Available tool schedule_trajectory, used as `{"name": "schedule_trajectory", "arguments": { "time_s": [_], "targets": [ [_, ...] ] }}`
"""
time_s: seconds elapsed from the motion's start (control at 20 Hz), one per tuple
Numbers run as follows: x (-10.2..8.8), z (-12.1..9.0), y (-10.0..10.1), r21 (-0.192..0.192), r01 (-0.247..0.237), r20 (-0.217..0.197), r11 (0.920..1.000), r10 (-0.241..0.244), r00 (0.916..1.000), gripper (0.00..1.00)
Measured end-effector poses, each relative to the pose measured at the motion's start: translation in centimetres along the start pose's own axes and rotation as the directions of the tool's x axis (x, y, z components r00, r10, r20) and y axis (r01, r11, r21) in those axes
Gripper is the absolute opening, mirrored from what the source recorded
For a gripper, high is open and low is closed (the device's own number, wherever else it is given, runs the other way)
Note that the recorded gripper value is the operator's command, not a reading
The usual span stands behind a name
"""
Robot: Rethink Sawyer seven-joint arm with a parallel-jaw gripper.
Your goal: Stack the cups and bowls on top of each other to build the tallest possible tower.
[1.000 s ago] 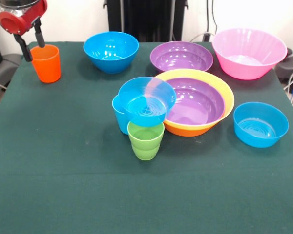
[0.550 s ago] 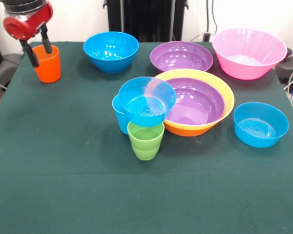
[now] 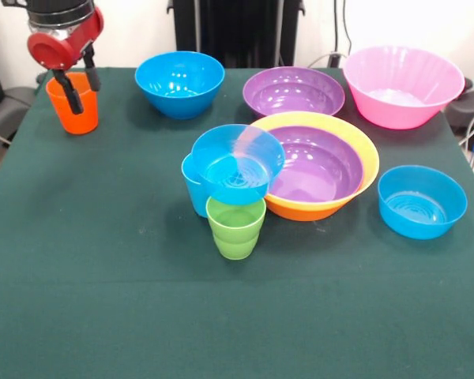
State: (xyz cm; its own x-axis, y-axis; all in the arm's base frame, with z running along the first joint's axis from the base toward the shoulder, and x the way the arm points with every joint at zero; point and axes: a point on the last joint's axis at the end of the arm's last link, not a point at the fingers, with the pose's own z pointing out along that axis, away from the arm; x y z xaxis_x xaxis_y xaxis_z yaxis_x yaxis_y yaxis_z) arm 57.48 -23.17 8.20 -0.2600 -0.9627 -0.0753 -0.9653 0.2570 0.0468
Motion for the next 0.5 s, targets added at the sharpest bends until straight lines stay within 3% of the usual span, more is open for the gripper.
{"name": "schedule_trajectory", "arguments": {
  "time_s": [0.5],
  "targets": [
    [1.6,0.7,0.8,-0.008,0.013,-0.028,0.9999,-0.014,0.9995,1.00]
  ]
}}
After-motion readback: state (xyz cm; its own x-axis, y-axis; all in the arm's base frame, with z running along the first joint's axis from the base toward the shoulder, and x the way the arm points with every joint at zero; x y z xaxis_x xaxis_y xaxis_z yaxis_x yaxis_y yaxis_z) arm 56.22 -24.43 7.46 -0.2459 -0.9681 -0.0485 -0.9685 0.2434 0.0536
